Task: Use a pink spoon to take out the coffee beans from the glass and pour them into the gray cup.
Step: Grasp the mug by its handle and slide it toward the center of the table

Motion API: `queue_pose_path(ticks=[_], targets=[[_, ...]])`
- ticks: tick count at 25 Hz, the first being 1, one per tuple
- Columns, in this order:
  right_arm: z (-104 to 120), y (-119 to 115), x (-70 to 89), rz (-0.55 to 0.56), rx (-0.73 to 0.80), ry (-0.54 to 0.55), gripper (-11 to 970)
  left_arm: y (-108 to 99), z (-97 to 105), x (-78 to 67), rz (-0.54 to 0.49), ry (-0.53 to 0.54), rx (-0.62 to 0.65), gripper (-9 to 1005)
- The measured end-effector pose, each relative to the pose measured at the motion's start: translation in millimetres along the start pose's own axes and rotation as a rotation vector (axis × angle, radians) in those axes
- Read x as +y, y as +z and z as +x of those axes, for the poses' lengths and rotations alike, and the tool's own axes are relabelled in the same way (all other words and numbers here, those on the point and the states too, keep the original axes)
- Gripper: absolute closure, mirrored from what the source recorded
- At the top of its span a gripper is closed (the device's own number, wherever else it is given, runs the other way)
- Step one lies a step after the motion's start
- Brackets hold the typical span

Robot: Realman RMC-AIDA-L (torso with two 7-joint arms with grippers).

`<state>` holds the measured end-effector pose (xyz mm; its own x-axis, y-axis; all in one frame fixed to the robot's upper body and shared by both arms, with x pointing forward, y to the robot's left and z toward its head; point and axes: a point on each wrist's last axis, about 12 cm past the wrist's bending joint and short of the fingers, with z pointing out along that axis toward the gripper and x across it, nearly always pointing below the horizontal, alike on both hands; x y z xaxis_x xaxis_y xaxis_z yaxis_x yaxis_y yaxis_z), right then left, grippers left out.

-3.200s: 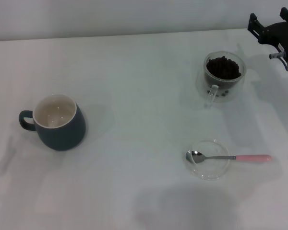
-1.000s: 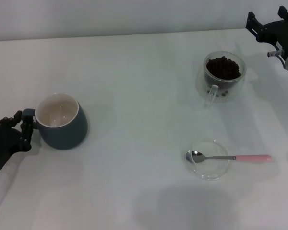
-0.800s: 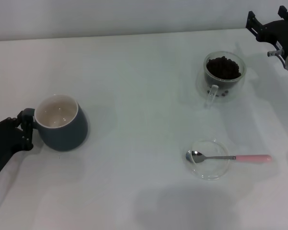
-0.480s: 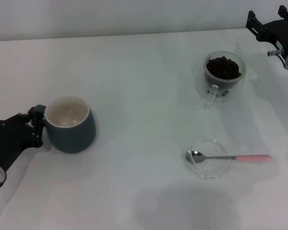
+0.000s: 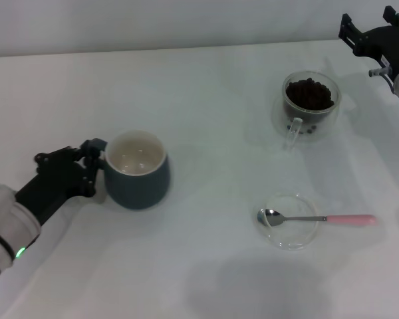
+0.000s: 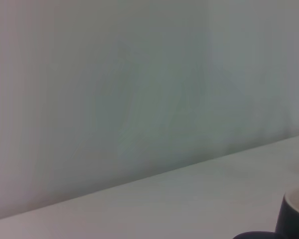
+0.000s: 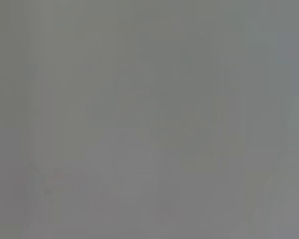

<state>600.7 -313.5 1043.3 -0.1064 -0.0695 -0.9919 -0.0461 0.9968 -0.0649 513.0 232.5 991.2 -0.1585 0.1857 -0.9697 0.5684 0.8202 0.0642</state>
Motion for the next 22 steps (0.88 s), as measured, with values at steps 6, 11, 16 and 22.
queue_pose_path(ticks=[6,11,16,22], targets=[[0.2,0.2,1.8,-0.006,0.001,0.000,98,11.8,-6.7,-10.7,0.080,0.045,0.002,893],[0.0,0.4,3.3,-0.011,-0.001,0.000,103,14.0,-6.9,-15.4,0.113,0.063,0.009,893],[0.2,0.2,3.6,-0.013,0.000,0.000,107,12.4,-5.2,-16.3,0.107,0.047,0.012,893],[1.1,-1.1,2.0,-0.009,0.000,0.003,113,9.5,-1.7,-16.7,0.101,0.041,0.024,896]])
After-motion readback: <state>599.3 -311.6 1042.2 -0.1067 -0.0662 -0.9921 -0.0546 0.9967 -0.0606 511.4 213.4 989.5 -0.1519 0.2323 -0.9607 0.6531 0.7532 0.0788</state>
